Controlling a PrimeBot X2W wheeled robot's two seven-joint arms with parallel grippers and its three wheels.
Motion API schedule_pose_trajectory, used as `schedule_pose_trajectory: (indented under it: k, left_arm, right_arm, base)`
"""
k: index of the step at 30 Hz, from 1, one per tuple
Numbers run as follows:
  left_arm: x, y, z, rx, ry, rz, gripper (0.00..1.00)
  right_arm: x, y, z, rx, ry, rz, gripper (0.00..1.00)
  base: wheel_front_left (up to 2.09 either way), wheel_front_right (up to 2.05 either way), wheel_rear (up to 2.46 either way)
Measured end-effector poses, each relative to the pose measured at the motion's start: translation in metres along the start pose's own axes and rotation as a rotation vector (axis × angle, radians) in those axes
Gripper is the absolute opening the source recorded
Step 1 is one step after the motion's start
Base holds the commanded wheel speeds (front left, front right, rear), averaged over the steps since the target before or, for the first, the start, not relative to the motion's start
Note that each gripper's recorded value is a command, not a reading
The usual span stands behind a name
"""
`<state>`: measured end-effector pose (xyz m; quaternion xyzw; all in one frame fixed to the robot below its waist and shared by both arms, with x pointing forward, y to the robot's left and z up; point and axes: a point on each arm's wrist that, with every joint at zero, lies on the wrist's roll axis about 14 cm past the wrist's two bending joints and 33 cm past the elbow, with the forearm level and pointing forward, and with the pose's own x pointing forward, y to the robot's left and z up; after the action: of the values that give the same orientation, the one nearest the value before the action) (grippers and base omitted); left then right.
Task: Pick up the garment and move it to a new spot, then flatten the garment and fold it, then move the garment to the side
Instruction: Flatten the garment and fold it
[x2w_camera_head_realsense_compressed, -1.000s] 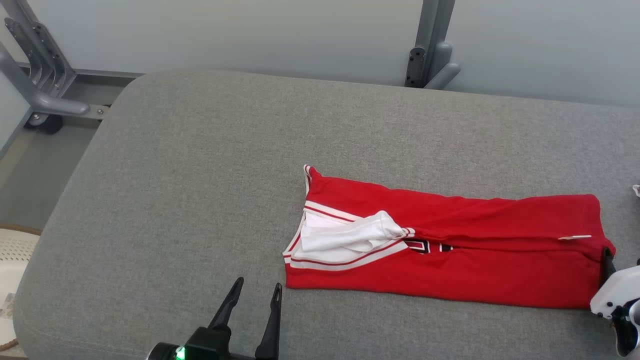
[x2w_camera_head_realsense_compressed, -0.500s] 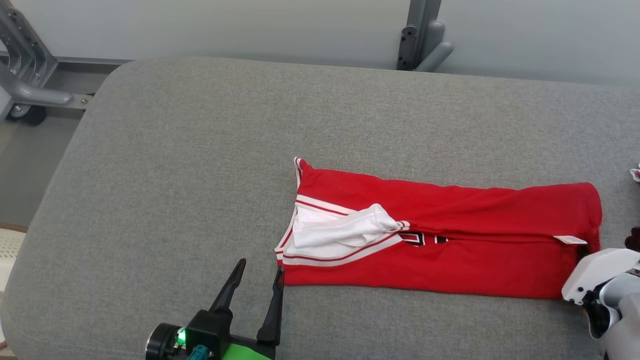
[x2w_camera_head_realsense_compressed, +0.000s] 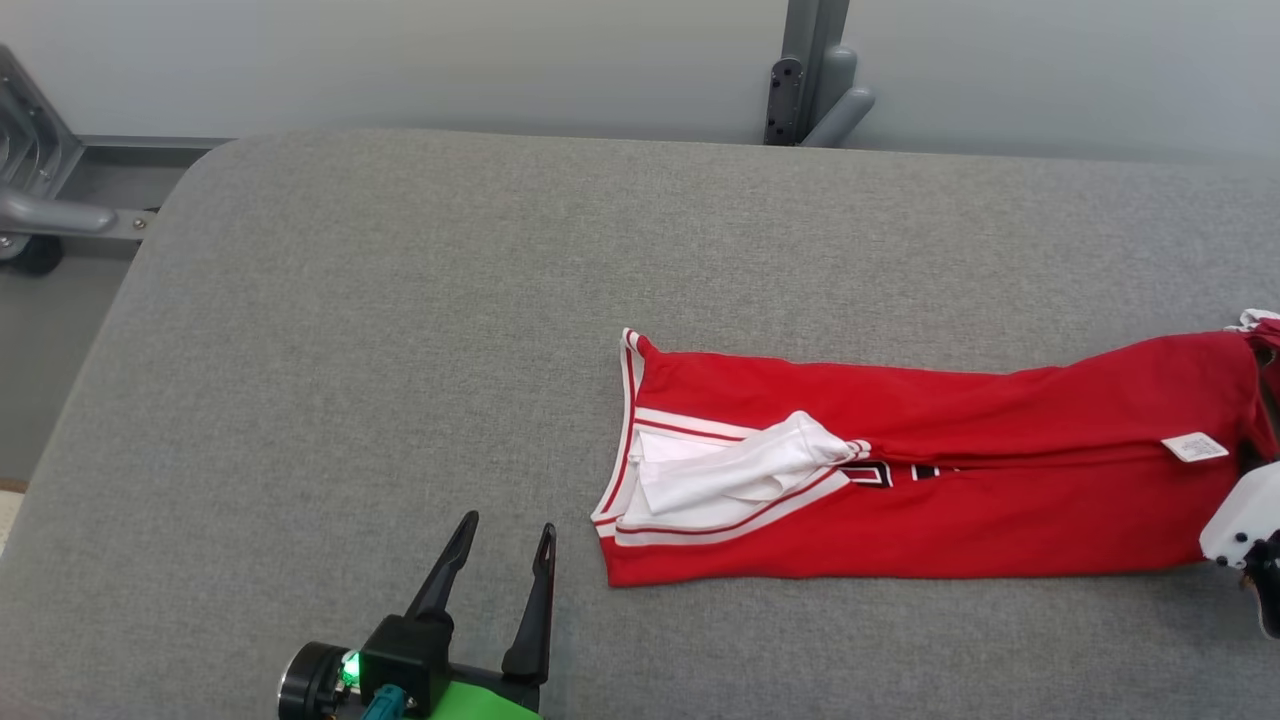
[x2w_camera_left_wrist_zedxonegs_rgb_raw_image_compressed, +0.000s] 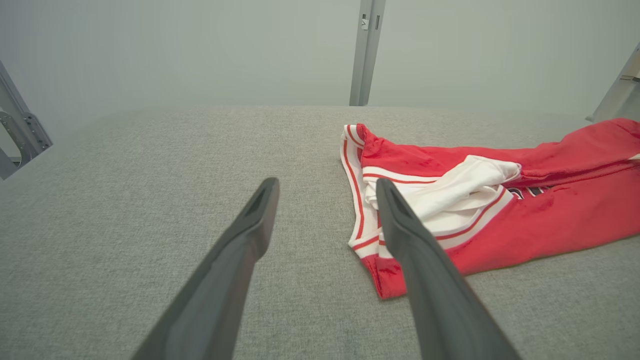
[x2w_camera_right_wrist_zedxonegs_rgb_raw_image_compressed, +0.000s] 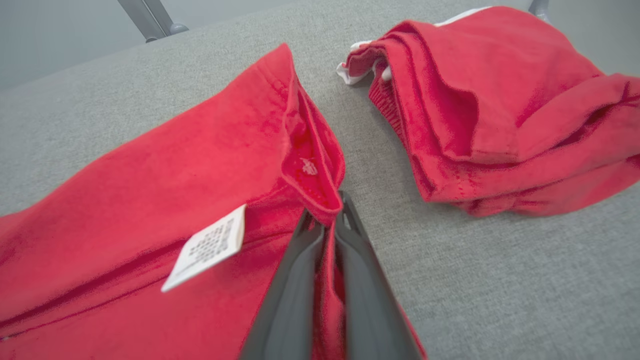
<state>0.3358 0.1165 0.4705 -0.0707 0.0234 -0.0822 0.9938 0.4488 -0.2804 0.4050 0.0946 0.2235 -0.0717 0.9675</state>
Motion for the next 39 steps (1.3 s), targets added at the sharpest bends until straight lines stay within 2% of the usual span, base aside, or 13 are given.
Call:
schedule_pose_trajectory:
  k: [2,4,8,17,19,26,32,39]
  left_arm:
    - [0.001,-0.001,0.001,0.001,-0.004,-0.005,1.00]
    - [0.002,-0.002,0.002,0.001,-0.008,-0.009,1.00]
    - [0.003,-0.003,0.003,0.002,-0.011,-0.012,1.00]
    - [0.000,-0.005,0.002,0.002,-0.008,-0.017,1.00]
    - [-0.003,-0.003,0.002,0.001,-0.008,-0.005,1.00]
    - [-0.012,0.008,0.001,-0.004,-0.006,0.044,1.00]
    - [-0.020,0.019,0.000,-0.014,-0.004,0.093,1.00]
    - [-0.026,0.027,-0.001,-0.025,-0.001,0.134,1.00]
  right_arm:
    - [-0.001,-0.006,0.012,0.008,-0.016,-0.002,0.00]
    - [-0.002,0.004,0.023,0.073,-0.026,0.030,0.00]
    - [-0.010,0.045,0.045,0.146,-0.039,0.177,0.00]
    - [-0.053,0.137,0.070,0.188,-0.039,0.517,0.00]
    - [-0.064,0.169,0.069,0.182,-0.026,0.607,0.00]
    - [-0.082,0.238,0.052,0.149,0.036,0.764,0.00]
    - [-0.093,0.288,0.034,0.147,0.101,0.866,0.00]
    - [-0.094,0.323,0.012,0.151,0.181,0.916,0.00]
  base:
    - [0.00,0.00,0.00]
    - [0.00,0.00,0.00]
    - [0.00,0.00,0.00]
    - [0.00,0.00,0.00]
    - [0.00,0.00,0.00]
    - [0.00,0.00,0.00]
    - [0.00,0.00,0.00]
    - [0.00,0.00,0.00]
